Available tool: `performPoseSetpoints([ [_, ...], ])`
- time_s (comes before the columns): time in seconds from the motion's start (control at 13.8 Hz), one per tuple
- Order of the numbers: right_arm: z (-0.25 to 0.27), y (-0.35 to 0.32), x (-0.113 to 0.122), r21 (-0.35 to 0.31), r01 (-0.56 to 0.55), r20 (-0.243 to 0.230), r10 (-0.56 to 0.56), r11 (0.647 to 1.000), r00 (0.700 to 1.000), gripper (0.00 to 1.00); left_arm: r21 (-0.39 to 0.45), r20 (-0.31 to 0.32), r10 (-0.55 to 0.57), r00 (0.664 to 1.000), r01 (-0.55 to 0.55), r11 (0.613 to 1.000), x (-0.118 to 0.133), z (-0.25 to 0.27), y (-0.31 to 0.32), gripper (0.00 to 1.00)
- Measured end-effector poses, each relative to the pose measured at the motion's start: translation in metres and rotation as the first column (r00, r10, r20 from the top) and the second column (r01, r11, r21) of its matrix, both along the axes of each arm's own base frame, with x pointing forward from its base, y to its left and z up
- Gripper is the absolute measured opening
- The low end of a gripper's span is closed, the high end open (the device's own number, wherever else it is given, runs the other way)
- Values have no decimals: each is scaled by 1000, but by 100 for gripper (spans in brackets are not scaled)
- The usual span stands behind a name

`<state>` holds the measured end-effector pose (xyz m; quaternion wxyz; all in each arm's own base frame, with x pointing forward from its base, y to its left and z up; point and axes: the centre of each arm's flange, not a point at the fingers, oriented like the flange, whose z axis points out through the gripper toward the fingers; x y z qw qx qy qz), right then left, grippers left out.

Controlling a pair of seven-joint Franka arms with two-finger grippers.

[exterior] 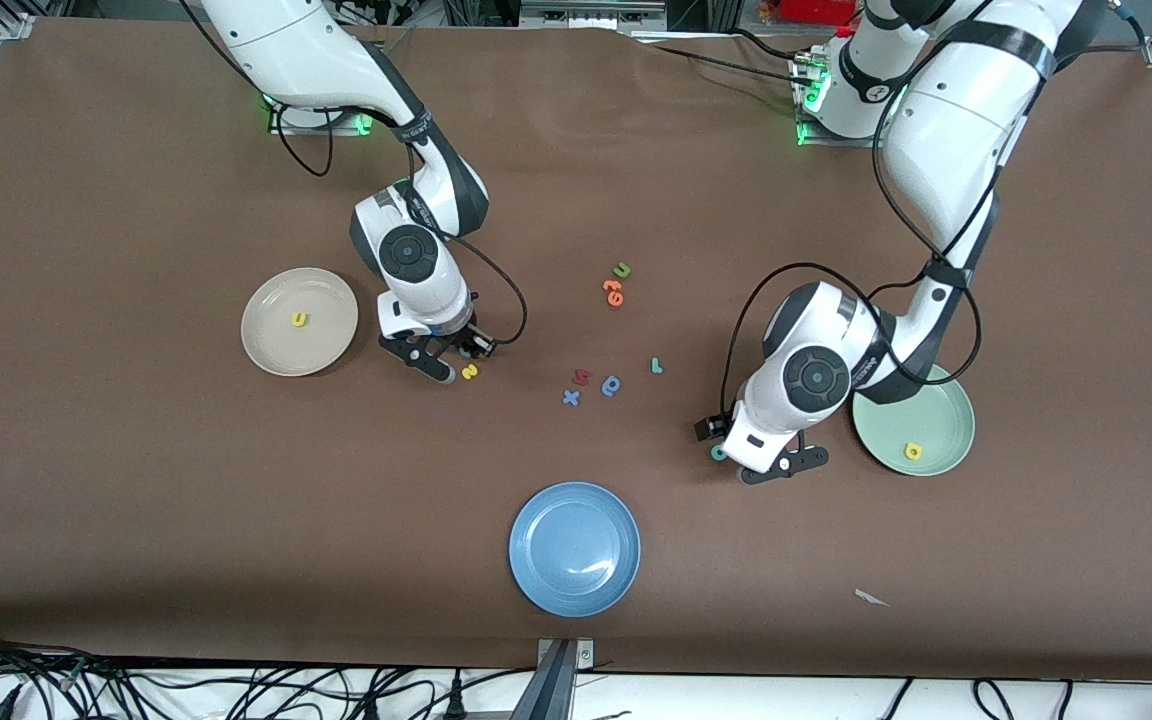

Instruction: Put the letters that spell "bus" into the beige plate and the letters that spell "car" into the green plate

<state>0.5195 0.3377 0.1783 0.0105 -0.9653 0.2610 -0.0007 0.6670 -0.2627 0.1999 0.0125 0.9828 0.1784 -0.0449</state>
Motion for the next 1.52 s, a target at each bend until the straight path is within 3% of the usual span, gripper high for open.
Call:
performPoseSetpoints([
  [0.22,7,-4,4,-16,-5,-15,4,1000,1000,28,20,11,113,993,-114,993,13,-16,0,100],
  [0.36,25,-26,14,-63,-49,-65,45,997,997,28,23,19,163,986,-163,986,17,-22,-8,96],
  [0.65,60,-138,40,-124,-208,-160,188,970,969,28,21,24,208,978,-208,978,20,-27,-19,85],
  [0.87,45,-208,13,-111,-284,-247,251,952,936,28,19,27,216,976,-216,976,22,-27,-19,56],
  [0.94,40,-219,2,-103,-296,-271,260,950,927,33,18,30,218,975,-219,976,23,-26,-18,56],
  [1.08,35,-224,-12,-87,-325,-297,287,942,911,52,17,32,221,975,-222,975,24,-26,-17,42],
  [1.16,36,-222,-12,-85,-332,-294,295,939,909,63,17,33,223,974,-224,975,25,-26,-17,42],
  [1.23,43,-218,-8,-83,-337,-277,303,938,912,74,17,34,224,974,-225,974,25,-26,-17,36],
  [1.3,54,-210,0,-82,-345,-246,316,935,916,83,18,35,225,974,-226,974,25,-26,-16,36],
  [1.37,69,-197,11,-81,-361,-207,339,929,918,95,17,35,227,973,-228,974,26,-25,-16,29],
  [1.52,97,-156,29,-79,-388,-128,377,918,917,97,17,36,233,972,-233,972,26,-25,-16,26],
])
